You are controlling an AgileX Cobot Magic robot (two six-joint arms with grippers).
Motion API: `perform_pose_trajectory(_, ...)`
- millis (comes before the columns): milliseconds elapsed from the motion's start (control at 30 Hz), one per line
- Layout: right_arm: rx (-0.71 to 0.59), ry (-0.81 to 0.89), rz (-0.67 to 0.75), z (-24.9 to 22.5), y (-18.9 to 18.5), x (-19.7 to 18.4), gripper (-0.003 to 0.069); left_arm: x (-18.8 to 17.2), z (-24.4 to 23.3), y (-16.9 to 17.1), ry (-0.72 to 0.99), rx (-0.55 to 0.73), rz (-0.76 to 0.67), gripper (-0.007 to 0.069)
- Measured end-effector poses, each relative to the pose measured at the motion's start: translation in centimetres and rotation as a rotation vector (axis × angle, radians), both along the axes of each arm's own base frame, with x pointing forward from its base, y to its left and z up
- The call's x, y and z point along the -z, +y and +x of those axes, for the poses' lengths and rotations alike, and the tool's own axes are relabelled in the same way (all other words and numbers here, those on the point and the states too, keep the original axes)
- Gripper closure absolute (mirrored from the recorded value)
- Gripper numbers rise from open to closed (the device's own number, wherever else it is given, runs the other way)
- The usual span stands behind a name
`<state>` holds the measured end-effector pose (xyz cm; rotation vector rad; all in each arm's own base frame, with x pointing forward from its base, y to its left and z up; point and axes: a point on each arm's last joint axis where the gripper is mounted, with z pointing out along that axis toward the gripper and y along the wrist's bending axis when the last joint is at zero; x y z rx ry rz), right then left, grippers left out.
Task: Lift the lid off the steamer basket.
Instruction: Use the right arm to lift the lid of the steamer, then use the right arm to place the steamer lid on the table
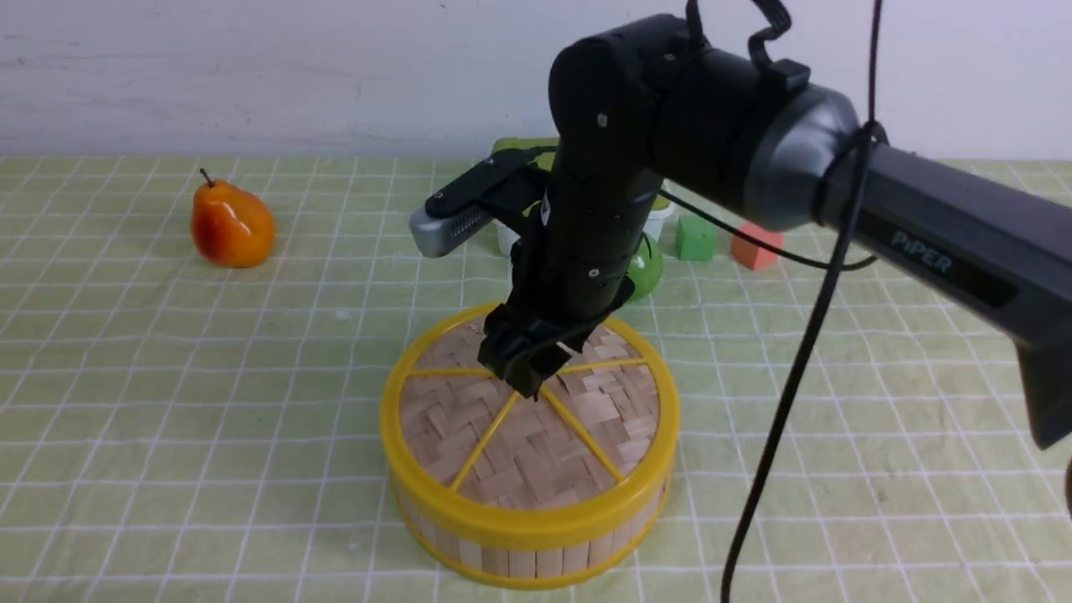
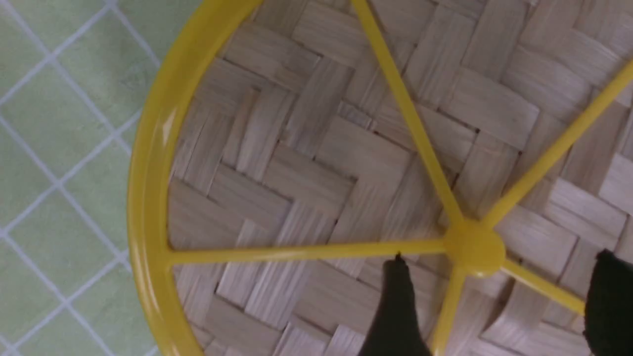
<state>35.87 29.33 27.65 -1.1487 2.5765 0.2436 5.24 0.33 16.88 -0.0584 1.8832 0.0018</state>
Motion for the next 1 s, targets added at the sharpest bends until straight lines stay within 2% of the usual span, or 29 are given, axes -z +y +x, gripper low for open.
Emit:
perform_pose_trajectory(100, 0.018, -0.008, 0.014, 0.5, 0.3, 0.7, 0.0226, 0.0, 0.0, 0.0, 0.000, 0.000, 0.000, 0.0386)
perform_pose_trajectory(267, 0.025, 0.001, 0.020, 0.7, 0.6, 1.3, 0.0349, 0.0, 0.0, 0.0, 0.000, 0.000, 0.000, 0.0386)
perform_pose_trajectory(300, 0.025, 0.002, 0.019, 0.6, 0.6, 1.3, 0.0356, 0.0, 0.0, 0.0, 0.000, 0.000, 0.000, 0.0386)
perform_pose_trajectory(400, 0.025, 0.001, 0.023, 0.7, 0.6, 1.2, 0.0508, 0.0, 0.0, 0.0, 0.000, 0.000, 0.000, 0.0386)
perform_pose_trajectory(433, 0.025, 0.000, 0.024, 0.7, 0.6, 1.2, 0.0518, 0.0, 0.0, 0.0, 0.000, 0.000, 0.000, 0.0386)
perform_pose_trajectory(467, 0.025, 0.001, 0.024, 0.7, 0.6, 1.2, 0.0575, 0.0, 0.0, 0.0, 0.000, 0.000, 0.000, 0.0386)
perform_pose_trajectory(500, 0.025, 0.000, 0.024, 0.7, 0.6, 1.2, 0.0587, 0.0, 0.0, 0.0, 0.000, 0.000, 0.000, 0.0386)
perform_pose_trajectory(733, 0.024, -0.039, 0.035, 0.1, 0.0, -0.9, 0.0582, 0.0, 0.0, 0.0, 0.000, 0.000, 0.000, 0.0386)
perform_pose_trajectory(867, 0.051, -0.185, 0.085, -1.9, -3.5, -8.6, 0.0582, 0.0, 0.0, 0.0, 0.000, 0.000, 0.000, 0.0386)
perform_pose_trajectory(933, 0.094, -0.253, 0.118, -3.0, -6.5, -12.5, 0.0582, 0.0, 0.0, 0.0, 0.000, 0.000, 0.000, 0.0386)
perform_pose_trajectory(1000, 0.131, -0.292, 0.135, -3.5, -8.5, -14.3, 0.0582, 0.0, 0.0, 0.0, 0.000, 0.000, 0.000, 0.0386)
